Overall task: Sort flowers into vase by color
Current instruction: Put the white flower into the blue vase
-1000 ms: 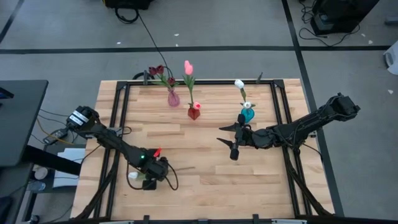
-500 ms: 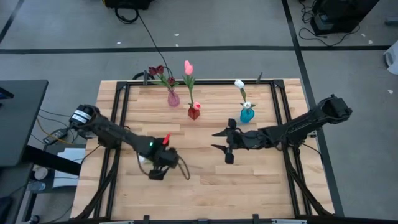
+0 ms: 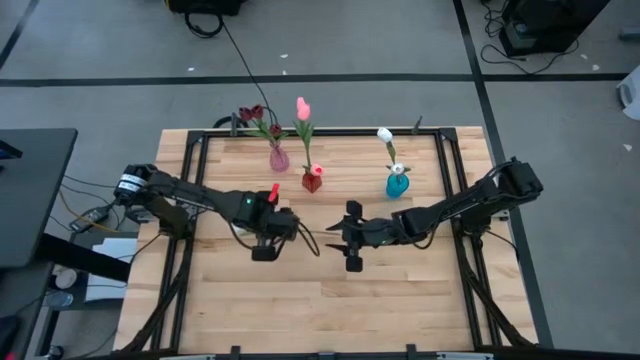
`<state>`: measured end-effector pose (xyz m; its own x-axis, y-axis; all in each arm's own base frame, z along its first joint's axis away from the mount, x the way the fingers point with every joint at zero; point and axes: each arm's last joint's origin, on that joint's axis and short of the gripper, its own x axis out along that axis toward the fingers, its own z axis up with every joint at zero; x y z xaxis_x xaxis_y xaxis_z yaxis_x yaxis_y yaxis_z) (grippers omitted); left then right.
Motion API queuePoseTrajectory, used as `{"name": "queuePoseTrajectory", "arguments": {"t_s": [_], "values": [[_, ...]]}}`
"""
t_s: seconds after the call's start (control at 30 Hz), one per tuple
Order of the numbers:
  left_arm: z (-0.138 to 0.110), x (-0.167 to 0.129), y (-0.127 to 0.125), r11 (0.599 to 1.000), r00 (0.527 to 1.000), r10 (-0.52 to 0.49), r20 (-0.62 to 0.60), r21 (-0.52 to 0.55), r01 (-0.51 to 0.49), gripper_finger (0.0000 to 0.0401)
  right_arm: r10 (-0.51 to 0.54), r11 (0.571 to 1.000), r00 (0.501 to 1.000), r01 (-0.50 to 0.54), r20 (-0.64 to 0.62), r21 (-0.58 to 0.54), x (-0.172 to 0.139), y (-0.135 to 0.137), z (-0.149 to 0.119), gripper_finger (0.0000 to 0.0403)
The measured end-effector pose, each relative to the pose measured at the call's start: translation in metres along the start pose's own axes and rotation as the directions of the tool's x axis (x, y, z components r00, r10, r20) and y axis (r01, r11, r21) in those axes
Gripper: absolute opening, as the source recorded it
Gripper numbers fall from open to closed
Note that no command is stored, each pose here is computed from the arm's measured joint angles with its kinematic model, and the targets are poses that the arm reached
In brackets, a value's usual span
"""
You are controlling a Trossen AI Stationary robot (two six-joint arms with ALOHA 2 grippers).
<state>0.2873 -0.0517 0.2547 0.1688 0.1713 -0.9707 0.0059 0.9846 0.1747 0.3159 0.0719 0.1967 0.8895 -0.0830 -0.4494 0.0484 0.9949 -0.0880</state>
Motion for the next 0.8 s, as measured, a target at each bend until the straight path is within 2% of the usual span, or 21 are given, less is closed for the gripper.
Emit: {"name": "queuePoseTrajectory", "arguments": {"t_s": [0.33, 0.43, 0.53, 0.63, 0.8], "values": [[0.009, -0.013, 0.004, 0.999, 0.998, 0.002, 0.059, 0.035, -0.004, 0.0001, -0.079, 0.997, 0.996, 0.079, -0.046, 0.002, 0.012, -0.008, 0.000, 0.0169], [0.010, -0.015, 0.004, 0.999, 0.998, 0.001, 0.067, 0.034, -0.003, 0.0001, -0.071, 0.997, 0.996, 0.072, -0.055, 0.006, 0.012, -0.010, 0.000, 0.0135], [0.011, -0.015, 0.004, 0.998, 0.997, 0.000, 0.075, 0.055, -0.004, 0.0004, -0.072, 0.997, 0.995, 0.072, -0.068, 0.003, 0.012, -0.011, -0.002, 0.0079], [0.016, -0.015, 0.003, 0.999, 0.991, -0.009, 0.132, 0.047, 0.003, 0.0018, -0.054, 0.998, 0.995, 0.055, -0.079, 0.008, 0.013, -0.013, -0.002, 0.0018], [0.025, -0.017, -0.002, 0.999, 0.973, -0.025, 0.229, 0.042, 0.016, 0.0063, -0.044, 0.998, 0.993, 0.049, -0.106, 0.045, 0.013, -0.016, -0.005, 0.0014]]}}
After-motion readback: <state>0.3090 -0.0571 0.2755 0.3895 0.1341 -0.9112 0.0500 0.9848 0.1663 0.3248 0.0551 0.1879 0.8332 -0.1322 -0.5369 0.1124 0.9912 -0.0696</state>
